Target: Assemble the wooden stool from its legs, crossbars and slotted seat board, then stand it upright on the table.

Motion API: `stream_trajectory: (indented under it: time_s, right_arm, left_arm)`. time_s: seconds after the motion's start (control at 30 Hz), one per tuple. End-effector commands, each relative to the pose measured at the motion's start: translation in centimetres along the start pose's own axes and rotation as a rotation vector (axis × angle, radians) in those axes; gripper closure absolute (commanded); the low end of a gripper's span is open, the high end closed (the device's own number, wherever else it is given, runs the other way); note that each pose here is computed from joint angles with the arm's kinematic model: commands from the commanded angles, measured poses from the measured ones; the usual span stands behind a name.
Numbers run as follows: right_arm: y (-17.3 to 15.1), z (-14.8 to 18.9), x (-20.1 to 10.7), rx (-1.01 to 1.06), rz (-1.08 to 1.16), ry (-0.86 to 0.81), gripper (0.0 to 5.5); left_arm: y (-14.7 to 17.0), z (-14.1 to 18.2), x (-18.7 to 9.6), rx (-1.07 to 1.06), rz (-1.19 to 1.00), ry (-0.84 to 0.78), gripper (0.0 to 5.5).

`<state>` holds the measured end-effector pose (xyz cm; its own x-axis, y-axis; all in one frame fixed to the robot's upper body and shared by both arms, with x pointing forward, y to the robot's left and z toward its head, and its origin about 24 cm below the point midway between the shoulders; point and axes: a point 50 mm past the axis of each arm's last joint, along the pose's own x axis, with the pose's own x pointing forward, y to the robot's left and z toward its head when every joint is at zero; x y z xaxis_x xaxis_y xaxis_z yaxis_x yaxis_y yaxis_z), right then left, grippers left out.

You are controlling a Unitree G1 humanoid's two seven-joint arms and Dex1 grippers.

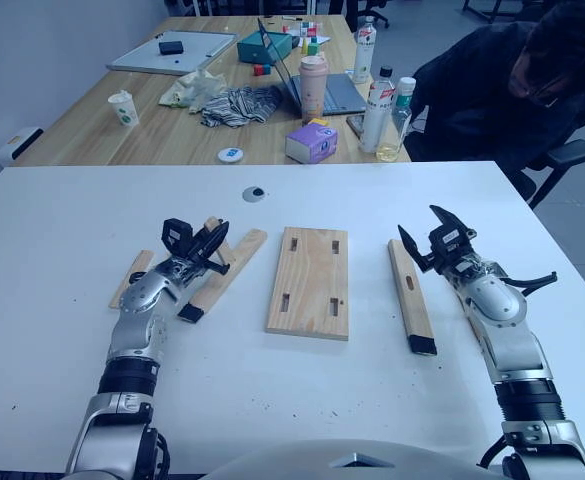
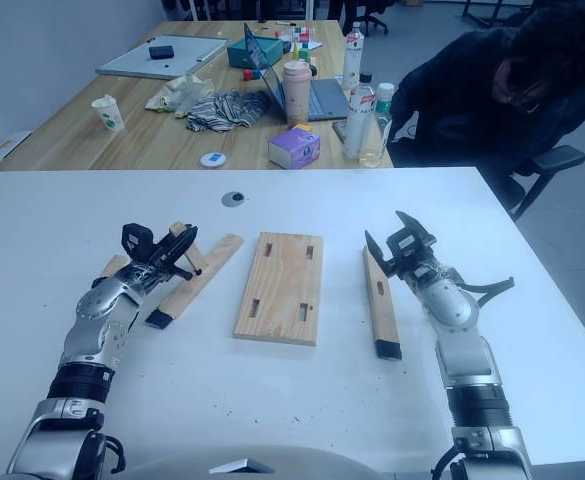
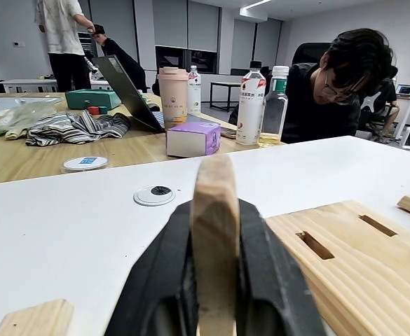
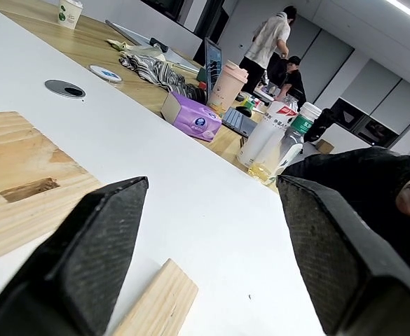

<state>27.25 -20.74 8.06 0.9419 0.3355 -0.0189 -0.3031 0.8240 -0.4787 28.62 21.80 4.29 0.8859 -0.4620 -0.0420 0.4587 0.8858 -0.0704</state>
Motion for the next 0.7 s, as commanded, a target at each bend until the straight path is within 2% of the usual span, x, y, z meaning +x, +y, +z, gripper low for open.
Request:
stream_trajectory:
  time_s: [0.03,0.17,0.4,0.6,0.7]
  right_arm:
    - [0.1,0.3,0.3,-0.018,0.018,-0.012,2.12]
    - [0.1,0.3,0.2,-0.018,0.016,-0.013,2.12]
    - [0.1,0.2,0.2,-0.018,0.008,-0.014,2.12]
    - [1.0,-0.2,-0.3,0.009,-0.018,-0.004,2.12]
    - [1.3,-0.3,-0.5,0.016,-0.024,0.001,2.12]
  left_arm:
    - [-3.4,-11.7,-6.3,-0.185,-0.05,0.58,5.11]
    - [-3.0,-11.6,-6.8,-0.18,-0.025,0.575,5.11]
    - [-0.7,-5.6,-3.6,-0.064,0.073,0.35,5.11]
    - [0.4,-0.7,-2.6,-0.003,0.062,0.258,4.0]
    - [0.4,0.6,-2.5,0.013,0.043,0.259,3.63]
